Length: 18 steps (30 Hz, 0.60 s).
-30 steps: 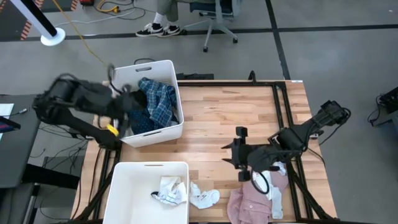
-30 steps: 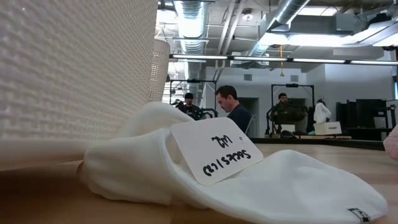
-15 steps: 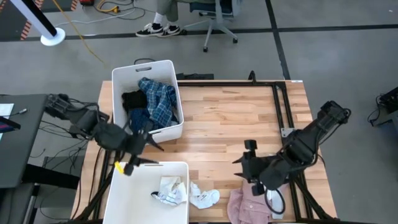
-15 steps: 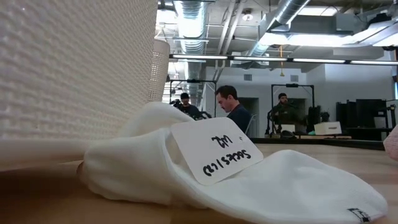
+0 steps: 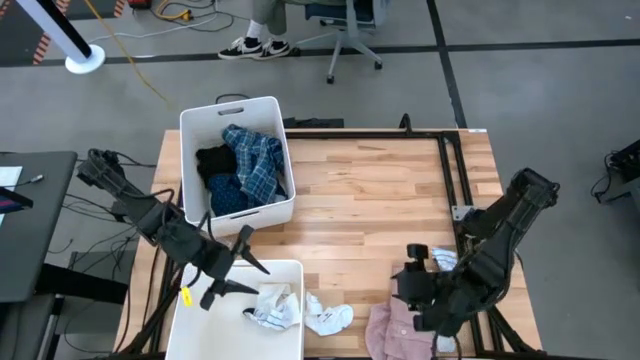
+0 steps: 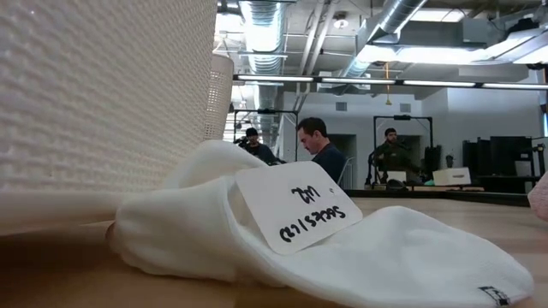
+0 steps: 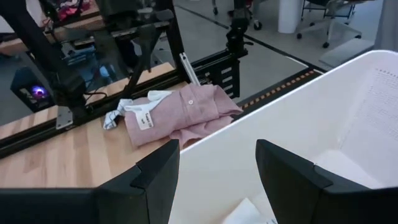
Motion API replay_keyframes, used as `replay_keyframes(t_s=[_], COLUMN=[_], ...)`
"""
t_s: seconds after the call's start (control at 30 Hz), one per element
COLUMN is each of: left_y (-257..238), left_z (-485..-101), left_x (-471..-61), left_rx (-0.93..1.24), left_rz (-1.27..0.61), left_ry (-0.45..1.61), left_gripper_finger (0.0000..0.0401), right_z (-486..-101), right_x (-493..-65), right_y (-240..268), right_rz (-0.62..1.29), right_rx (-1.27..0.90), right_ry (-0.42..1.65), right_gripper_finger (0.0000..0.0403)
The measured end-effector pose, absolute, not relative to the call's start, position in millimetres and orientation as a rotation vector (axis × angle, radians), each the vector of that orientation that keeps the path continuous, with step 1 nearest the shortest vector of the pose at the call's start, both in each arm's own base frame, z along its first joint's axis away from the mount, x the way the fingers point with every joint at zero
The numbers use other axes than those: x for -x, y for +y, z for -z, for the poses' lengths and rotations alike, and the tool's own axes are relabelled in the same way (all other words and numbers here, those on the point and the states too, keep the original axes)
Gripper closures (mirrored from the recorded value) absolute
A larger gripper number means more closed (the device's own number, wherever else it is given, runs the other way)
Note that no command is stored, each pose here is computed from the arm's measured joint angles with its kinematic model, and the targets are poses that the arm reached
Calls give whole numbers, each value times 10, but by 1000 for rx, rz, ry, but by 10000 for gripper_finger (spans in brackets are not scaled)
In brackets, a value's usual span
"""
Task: Sort clothes
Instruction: Put the right white sock into the bottom white laundry organizer
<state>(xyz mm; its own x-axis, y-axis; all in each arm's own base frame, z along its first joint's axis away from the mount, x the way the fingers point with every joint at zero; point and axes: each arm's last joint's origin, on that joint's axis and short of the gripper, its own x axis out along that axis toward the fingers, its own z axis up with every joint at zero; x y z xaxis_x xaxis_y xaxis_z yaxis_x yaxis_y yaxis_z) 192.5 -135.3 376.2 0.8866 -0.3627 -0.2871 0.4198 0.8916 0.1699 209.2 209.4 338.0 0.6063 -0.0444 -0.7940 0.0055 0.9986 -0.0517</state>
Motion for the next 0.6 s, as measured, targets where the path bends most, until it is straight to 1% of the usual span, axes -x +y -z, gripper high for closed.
replay_keyframes(t_s=[0.23, 0.43, 0.5, 0.6], left_y=[-1380, -1392, -1395, -1399], left_z=[-3618, -3553, -3523, -3468], left_x=[-1964, -1979, -1984, -1988], left_rx=[-219, -229, -237, -246], left_rz=[404, 407, 408, 410], left_ry=[224, 205, 200, 204], left_gripper_finger=[196, 196, 196, 196], right_z=[-3044, -2770, -2748, -2729], right_x=[-2095, -1977, -1926, -1866], right_y=[2284, 2295, 2302, 2276], right_rz=[145, 336, 359, 353], right_rx=[58, 113, 107, 41], right_ry=[1053, 1296, 1305, 1274], right_gripper_finger=[210, 210, 210, 210])
